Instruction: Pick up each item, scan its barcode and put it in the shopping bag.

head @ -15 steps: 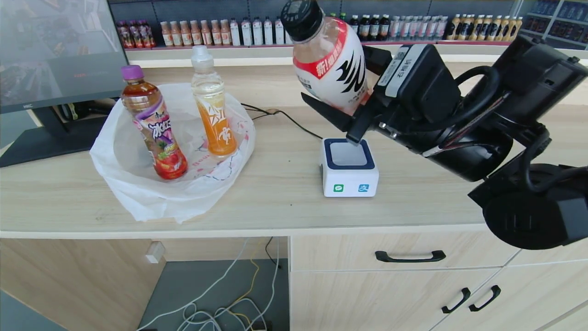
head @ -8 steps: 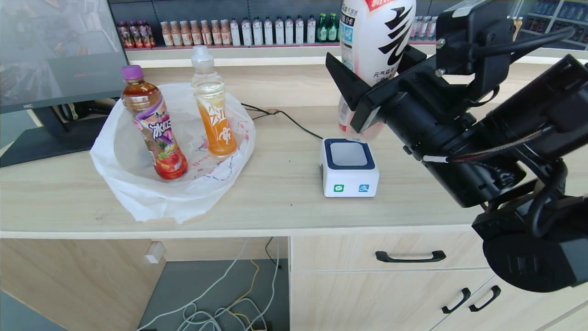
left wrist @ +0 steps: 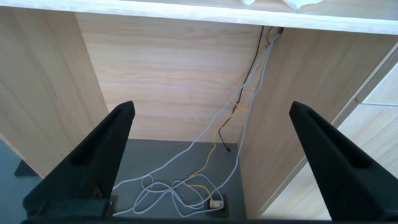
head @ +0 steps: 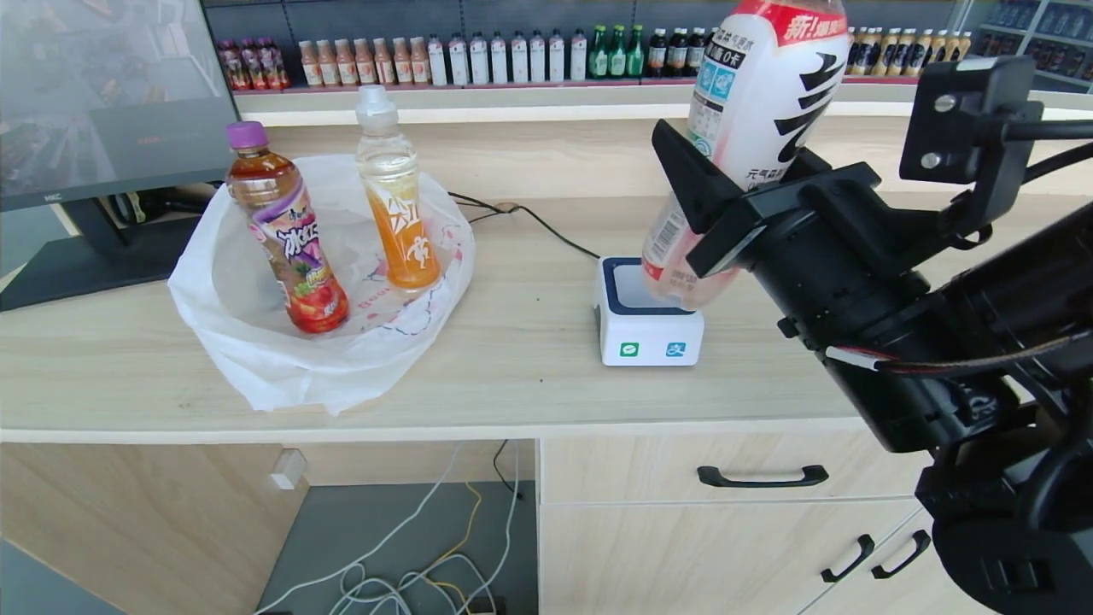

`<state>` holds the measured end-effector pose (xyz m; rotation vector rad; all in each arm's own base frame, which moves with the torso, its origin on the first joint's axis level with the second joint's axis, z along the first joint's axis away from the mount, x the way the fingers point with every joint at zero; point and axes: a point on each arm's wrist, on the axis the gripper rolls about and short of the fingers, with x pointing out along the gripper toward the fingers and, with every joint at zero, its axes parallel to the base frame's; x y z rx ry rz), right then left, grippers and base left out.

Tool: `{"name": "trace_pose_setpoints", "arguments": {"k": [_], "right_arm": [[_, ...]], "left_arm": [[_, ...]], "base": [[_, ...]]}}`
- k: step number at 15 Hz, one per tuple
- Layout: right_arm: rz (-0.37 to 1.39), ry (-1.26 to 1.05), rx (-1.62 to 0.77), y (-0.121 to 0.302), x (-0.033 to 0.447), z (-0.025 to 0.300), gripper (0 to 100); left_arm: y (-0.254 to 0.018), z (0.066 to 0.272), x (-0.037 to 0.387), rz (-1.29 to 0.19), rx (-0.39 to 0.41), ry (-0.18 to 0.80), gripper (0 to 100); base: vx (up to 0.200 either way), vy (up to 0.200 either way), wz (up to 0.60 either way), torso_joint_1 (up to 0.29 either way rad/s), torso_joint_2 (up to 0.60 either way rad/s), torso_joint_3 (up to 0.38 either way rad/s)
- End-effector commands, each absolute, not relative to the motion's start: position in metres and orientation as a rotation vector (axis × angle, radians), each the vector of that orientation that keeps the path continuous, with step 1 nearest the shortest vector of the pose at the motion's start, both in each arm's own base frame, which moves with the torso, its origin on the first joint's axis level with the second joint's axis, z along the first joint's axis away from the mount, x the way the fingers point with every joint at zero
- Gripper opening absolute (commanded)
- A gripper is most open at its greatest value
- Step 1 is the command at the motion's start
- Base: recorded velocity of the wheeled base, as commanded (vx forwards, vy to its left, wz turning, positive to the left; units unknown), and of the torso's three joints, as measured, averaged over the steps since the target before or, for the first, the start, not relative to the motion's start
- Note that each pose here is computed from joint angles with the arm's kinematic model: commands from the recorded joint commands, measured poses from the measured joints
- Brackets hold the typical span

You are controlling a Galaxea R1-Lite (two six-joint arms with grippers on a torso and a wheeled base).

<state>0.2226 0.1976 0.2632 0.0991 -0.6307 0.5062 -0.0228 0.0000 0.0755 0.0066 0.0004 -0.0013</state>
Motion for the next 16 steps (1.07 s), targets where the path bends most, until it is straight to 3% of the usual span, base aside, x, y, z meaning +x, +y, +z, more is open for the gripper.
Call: {"name": "trace_pose_setpoints", "arguments": {"k": [1, 6, 10, 16], "right_arm": [[0.491, -0.607, 0.129, 0.197, 0.220, 0.260, 0], [0.350, -0.609, 0.150, 0.181, 0.234, 0.264, 0], [0.338, -0.622, 0.166, 0.180, 0.239, 0.268, 0], [0.336, -0.597, 0.171, 0.185, 0.253, 0.258, 0]], "left_arm": [[0.000, 0.075, -0.023, -0.002, 0.008, 0.000, 100], [0.000, 0.075, -0.023, -0.003, 0.008, 0.000, 100], [0.000, 0.075, -0.023, -0.002, 0.006, 0.000, 100], [0.000, 0.075, -0.023, -0.002, 0.002, 0.000, 100]], "base": [[0.000, 0.000, 0.00, 0.000, 0.00, 0.000], [0.000, 0.000, 0.00, 0.000, 0.00, 0.000], [0.000, 0.000, 0.00, 0.000, 0.00, 0.000], [0.000, 0.200, 0.00, 0.002, 0.00, 0.004]]}}
